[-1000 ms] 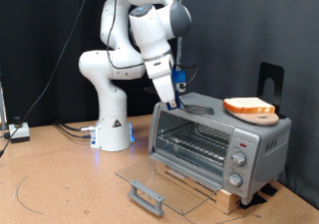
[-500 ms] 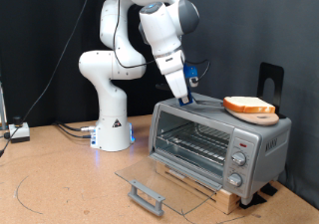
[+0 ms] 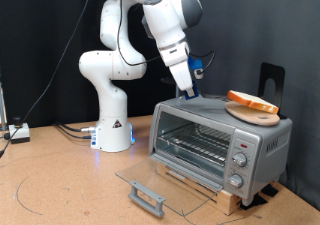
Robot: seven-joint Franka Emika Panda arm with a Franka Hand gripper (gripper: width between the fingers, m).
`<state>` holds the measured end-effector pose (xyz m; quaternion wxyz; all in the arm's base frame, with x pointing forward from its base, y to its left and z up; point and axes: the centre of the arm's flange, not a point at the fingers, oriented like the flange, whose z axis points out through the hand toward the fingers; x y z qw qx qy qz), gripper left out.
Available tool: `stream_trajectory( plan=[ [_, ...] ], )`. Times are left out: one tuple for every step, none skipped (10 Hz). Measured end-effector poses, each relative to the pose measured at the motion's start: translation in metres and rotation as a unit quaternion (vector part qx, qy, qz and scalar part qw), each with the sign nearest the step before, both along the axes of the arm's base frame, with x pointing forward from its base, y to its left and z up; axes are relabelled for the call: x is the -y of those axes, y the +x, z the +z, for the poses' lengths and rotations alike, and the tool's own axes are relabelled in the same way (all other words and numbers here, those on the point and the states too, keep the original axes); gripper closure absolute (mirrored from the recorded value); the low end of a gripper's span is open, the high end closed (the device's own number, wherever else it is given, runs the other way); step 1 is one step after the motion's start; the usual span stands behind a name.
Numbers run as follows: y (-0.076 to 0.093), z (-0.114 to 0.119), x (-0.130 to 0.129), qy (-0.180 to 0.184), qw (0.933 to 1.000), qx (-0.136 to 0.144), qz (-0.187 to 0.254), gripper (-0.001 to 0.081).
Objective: Make a piece of toast with the oven
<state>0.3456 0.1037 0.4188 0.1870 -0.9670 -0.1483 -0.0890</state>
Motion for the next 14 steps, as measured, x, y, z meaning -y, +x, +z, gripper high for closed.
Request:
stream_trajectory(
  plan=[
    [0.001,-0.002,-0.004,-0.002,1.0000,-0.004,-0.002,0.0409],
    [0.003,-0.005,-0.008,-0.005,0.9999,-0.009,-0.002,0.0409],
    [0.005,-0.009,-0.012,-0.009,0.9999,-0.011,-0.004,0.0409],
    [0.008,-0.013,-0.016,-0.013,0.9999,-0.009,-0.005,0.0409],
    [0.010,-0.015,-0.021,-0.017,0.9998,-0.006,-0.005,0.0409],
    [0.013,-0.017,-0.026,-0.020,0.9998,-0.002,-0.003,0.0409],
    [0.016,-0.018,-0.031,-0.022,0.9997,0.002,-0.001,0.0409],
    [0.018,-0.018,-0.036,-0.023,0.9997,0.003,0.000,0.0409],
    [0.020,-0.019,-0.042,-0.022,0.9998,0.004,0.001,0.0409],
    [0.022,-0.018,-0.046,-0.019,0.9998,0.005,0.003,0.0409],
    [0.024,-0.018,-0.050,-0.018,0.9998,0.007,0.004,0.0409],
    [0.025,-0.018,-0.054,-0.019,0.9998,0.010,0.003,0.0409],
    [0.026,-0.019,-0.057,-0.019,0.9996,0.023,-0.004,0.0409],
    [0.027,-0.020,-0.060,-0.017,0.9989,0.042,-0.015,0.0409]
  ],
)
